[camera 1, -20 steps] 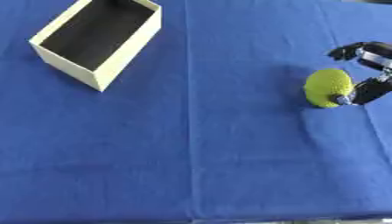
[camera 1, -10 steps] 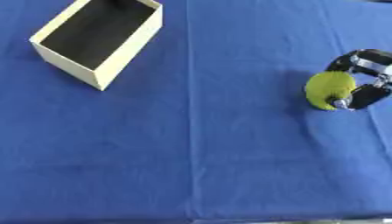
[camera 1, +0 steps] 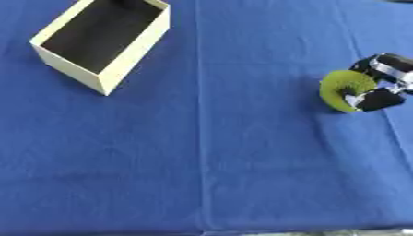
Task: Pick up objects on the table and place them in the box.
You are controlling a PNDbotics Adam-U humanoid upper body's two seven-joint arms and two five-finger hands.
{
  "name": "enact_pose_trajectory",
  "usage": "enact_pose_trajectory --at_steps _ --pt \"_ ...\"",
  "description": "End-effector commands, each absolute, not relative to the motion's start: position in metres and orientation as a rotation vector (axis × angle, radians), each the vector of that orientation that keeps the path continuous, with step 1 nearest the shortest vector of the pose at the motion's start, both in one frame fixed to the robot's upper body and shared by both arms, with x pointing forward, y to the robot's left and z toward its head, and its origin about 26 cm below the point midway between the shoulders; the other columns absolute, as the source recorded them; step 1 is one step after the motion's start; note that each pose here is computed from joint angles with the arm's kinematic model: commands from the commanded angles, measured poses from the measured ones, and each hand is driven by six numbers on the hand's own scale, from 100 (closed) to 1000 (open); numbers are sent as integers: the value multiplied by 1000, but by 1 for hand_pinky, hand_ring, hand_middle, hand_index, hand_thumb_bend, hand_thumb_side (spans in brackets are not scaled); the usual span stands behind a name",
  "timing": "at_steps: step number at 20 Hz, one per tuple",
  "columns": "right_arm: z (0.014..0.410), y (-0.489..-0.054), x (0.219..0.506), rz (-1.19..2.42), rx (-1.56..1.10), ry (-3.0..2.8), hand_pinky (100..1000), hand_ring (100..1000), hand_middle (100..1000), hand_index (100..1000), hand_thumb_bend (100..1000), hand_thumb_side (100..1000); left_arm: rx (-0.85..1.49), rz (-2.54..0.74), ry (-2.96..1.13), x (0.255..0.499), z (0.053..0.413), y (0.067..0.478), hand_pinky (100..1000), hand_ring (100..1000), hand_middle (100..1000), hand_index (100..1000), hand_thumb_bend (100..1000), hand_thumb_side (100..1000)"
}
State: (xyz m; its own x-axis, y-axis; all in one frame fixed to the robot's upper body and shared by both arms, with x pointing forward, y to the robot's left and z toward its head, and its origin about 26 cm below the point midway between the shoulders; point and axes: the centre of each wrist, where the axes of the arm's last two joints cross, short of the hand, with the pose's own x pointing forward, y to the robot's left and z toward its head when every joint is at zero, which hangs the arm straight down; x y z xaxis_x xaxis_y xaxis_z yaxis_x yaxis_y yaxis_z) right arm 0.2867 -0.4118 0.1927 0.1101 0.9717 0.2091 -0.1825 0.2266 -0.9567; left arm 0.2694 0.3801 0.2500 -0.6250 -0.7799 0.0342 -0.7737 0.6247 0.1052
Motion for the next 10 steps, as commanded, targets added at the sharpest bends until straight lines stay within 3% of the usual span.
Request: enact_pose_trajectory --at_steps 1,2,3,9,10 --pt "208 -401 282 1110 -1012 -1175 666 594 457 608 100 180 1342 -117 -2794 266 260 382 781 617 644 662 411 340" --pt "211 -396 280 1118 -1024 -1210 660 584 448 604 100 108 1344 -114 -2794 266 260 382 781 617 643 661 412 337" --pt "215 -390 278 1124 -1040 -1253 656 579 445 603 100 100 1346 -110 -2793 265 260 382 781 616 642 661 411 337" --pt "252 -364 270 1150 -1141 -1522 642 551 428 609 100 100 1348 -105 -2789 265 259 383 780 614 640 659 406 340" --pt "257 -362 270 1157 -1145 -1561 642 547 426 609 100 179 1347 -104 -2788 265 259 383 780 613 639 658 405 341"
